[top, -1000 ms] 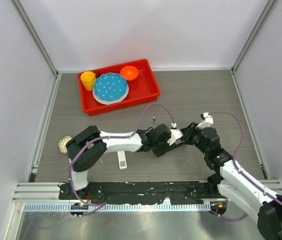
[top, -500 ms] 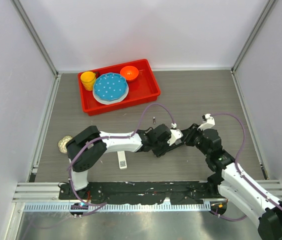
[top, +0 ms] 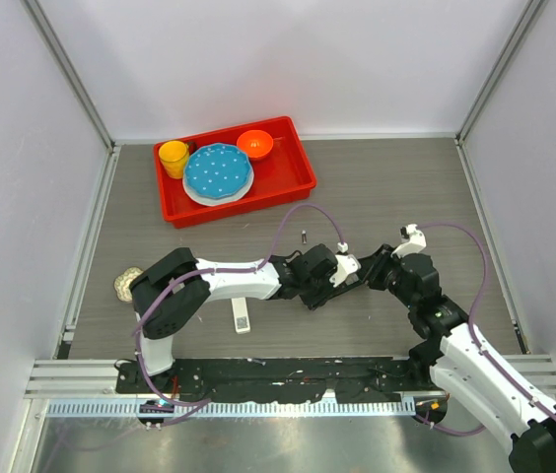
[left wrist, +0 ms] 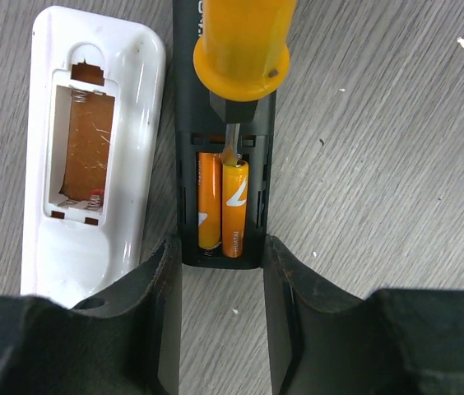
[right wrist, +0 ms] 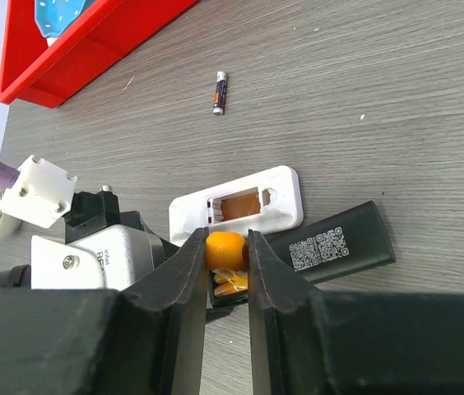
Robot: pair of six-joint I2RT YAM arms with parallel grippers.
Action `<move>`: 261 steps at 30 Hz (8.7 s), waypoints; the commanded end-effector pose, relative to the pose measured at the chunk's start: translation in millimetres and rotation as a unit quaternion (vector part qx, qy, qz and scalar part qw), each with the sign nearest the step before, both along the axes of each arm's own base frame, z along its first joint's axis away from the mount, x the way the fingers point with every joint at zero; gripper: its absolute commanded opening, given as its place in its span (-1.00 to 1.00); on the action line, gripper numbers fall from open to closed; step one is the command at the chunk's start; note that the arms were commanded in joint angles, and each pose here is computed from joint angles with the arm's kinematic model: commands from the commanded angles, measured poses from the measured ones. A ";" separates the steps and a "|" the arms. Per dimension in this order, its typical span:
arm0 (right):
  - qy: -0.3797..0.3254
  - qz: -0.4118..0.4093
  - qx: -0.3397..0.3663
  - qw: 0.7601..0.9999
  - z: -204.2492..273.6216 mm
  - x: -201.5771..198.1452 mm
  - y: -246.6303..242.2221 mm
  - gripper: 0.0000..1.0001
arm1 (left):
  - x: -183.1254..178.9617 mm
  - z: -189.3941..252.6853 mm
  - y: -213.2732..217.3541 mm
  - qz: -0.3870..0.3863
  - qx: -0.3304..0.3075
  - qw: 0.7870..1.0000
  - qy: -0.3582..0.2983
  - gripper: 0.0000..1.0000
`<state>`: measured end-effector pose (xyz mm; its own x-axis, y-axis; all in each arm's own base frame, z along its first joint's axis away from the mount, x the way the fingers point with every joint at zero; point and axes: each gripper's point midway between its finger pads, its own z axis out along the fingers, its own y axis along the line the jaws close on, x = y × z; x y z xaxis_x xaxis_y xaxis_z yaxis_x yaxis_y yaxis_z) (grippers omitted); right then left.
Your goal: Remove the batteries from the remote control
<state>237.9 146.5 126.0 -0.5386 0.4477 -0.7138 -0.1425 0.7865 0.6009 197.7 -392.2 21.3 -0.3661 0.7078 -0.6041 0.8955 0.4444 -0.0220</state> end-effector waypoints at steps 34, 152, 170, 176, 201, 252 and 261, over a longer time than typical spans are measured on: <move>-0.046 -0.001 0.058 0.997 63.8 -9.1 4.4 -0.98 | -1.9 -31.4 16.9 0.014 0.040 0.999 0.035 -1.00; -0.006 0.014 0.081 0.997 62.0 -10.2 15.7 -0.98 | 0.4 -36.1 18.8 0.018 0.040 0.998 0.048 -1.00; -0.030 -0.052 -0.011 0.998 49.1 22.2 -8.6 -0.98 | -17.8 -9.7 4.1 -0.022 -0.029 0.996 0.075 0.38; -0.012 -0.034 -0.041 0.999 35.6 27.5 -3.8 -0.98 | -9.1 -3.2 7.7 -0.006 -0.030 0.998 0.052 0.39; 0.020 -0.020 -0.089 0.996 16.7 10.1 -15.2 -0.98 | 21.7 61.8 31.5 0.060 -0.190 0.980 0.022 0.46; 0.052 0.018 -0.039 0.998 -6.1 -2.3 5.2 -0.98 | 22.5 44.7 27.9 0.058 -0.172 0.982 0.058 0.38; 0.057 0.042 0.008 0.997 -7.0 0.0 24.0 -0.98 | 22.3 46.8 28.1 0.058 -0.176 0.981 0.057 0.38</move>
<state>233.7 153.8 102.1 -0.6646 0.3735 -0.6471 -0.0822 0.8243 0.5601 213.2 -354.2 50.6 -0.5262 0.4493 -0.7220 0.8159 0.5061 -0.2797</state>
